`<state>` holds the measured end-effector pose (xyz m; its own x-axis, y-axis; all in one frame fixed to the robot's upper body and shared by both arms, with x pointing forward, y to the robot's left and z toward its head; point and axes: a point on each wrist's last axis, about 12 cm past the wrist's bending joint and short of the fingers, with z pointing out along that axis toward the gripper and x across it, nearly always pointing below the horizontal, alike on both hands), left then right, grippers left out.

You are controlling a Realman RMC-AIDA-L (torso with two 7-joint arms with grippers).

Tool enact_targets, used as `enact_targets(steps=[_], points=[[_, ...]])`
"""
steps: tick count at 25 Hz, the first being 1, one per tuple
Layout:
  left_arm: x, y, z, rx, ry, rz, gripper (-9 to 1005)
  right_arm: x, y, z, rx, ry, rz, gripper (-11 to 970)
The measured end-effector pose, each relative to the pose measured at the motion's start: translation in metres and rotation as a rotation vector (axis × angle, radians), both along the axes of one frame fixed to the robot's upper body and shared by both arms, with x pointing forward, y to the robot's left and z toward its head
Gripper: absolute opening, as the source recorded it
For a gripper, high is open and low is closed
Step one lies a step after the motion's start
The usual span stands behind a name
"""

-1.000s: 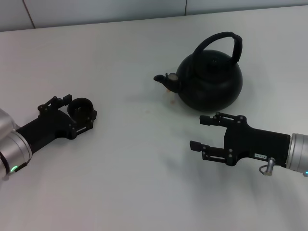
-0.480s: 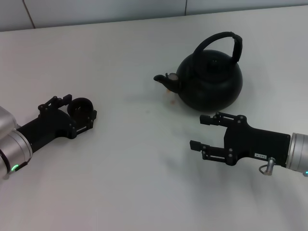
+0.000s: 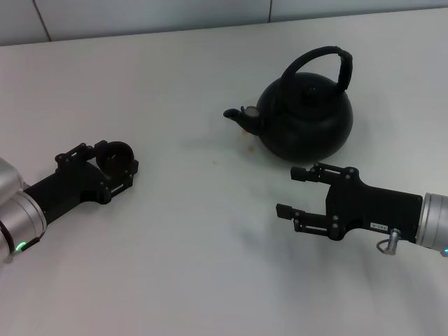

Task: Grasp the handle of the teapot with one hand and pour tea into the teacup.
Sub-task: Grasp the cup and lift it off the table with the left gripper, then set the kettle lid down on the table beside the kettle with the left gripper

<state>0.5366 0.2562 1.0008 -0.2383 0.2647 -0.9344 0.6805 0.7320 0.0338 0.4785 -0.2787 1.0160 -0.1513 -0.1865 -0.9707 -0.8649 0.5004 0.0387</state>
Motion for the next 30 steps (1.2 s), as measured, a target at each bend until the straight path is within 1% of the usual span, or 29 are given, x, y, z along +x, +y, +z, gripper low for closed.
enact_targets(steps=[3, 7, 8, 10, 11, 12, 15, 16, 17, 18, 19, 20, 21, 27, 30], points=[[0.0, -0.001, 0.001, -0.007, -0.004, -0.006, 693, 0.0, 0.0, 0.0, 0.0, 0.0, 0.0, 718], [-0.001, -0.004, 0.005, -0.041, -0.021, -0.032, 691, -0.001, 0.0, 0.0, 0.0, 0.001, -0.001, 718], [0.001, -0.008, 0.009, -0.059, -0.029, -0.061, 691, -0.001, 0.0, 0.0, 0.0, 0.001, -0.001, 718], [0.002, -0.011, 0.01, -0.064, -0.031, -0.075, 691, -0.001, -0.001, -0.001, 0.0, 0.002, -0.003, 718], [0.004, -0.021, 0.013, -0.067, -0.03, -0.124, 691, -0.002, -0.001, -0.001, 0.0, 0.004, -0.004, 718], [0.004, -0.021, 0.013, -0.067, -0.03, -0.124, 691, -0.002, -0.001, -0.001, 0.0, 0.004, -0.004, 718], [0.008, -0.035, 0.016, -0.06, -0.027, -0.188, 691, -0.002, -0.001, -0.001, 0.001, 0.005, -0.005, 717], [0.01, -0.044, 0.018, -0.056, -0.026, -0.225, 691, -0.003, -0.001, -0.002, 0.002, 0.006, -0.005, 717], [0.011, -0.049, 0.019, -0.055, -0.025, -0.241, 691, -0.003, 0.0, -0.002, 0.003, 0.007, -0.005, 717], [0.011, -0.049, 0.019, -0.055, -0.025, -0.241, 691, -0.003, 0.0, -0.002, 0.003, 0.007, -0.005, 717], [0.013, -0.056, 0.02, -0.059, -0.024, -0.264, 692, -0.004, -0.001, -0.002, 0.003, 0.009, -0.006, 717], [0.013, -0.056, 0.02, -0.059, -0.024, -0.264, 692, -0.004, -0.001, -0.002, 0.003, 0.009, -0.006, 717], [0.015, -0.063, 0.023, -0.063, -0.026, -0.282, 692, -0.004, -0.001, -0.002, 0.004, 0.01, -0.007, 717], [0.017, -0.076, 0.024, -0.054, -0.021, -0.316, 692, -0.005, -0.001, -0.003, 0.005, 0.012, -0.008, 717], [0.017, -0.077, 0.024, -0.048, -0.018, -0.313, 692, -0.005, -0.001, -0.003, 0.004, 0.013, -0.007, 717]])
